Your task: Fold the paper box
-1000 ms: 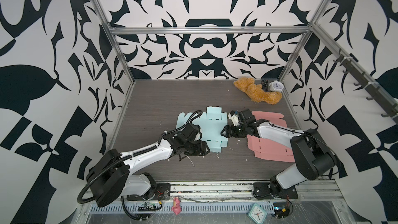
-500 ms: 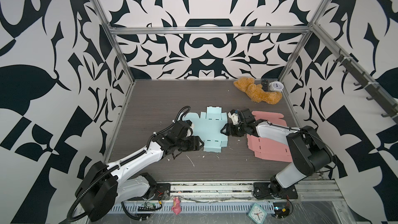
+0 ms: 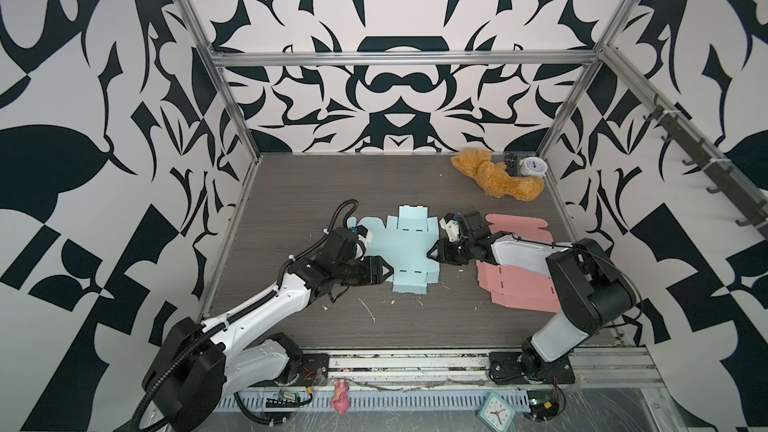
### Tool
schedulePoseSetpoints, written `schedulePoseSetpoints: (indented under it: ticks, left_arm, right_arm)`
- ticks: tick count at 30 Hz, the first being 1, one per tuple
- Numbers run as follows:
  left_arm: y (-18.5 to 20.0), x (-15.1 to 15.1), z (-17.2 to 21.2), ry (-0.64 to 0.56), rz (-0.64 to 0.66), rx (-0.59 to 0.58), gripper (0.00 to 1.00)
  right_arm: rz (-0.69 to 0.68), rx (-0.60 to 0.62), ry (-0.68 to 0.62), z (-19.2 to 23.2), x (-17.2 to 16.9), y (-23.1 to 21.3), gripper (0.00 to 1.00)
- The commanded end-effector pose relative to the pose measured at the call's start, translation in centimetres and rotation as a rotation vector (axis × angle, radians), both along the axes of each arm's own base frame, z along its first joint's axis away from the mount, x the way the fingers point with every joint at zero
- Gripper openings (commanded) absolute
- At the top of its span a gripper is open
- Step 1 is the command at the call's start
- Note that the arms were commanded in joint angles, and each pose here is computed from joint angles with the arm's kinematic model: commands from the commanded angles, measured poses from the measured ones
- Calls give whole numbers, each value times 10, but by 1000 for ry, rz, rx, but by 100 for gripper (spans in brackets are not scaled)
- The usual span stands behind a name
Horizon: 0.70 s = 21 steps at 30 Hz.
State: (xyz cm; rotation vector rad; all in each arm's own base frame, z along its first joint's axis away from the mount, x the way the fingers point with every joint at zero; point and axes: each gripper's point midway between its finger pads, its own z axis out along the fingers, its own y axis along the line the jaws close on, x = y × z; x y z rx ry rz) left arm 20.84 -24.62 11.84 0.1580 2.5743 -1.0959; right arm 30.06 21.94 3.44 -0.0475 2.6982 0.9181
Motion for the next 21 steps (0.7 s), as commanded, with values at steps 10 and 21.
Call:
schedulePoseSetpoints:
  ticks: [10, 21]
  left_arm:
    - [-8, 3, 0, 4, -47, -40, 65]
    - [6, 11, -5, 24, 0, -103, 65]
  right_arm:
    - [20, 38, -24, 8, 3, 6, 20]
    - [41, 77, -5, 13, 6, 13, 13]
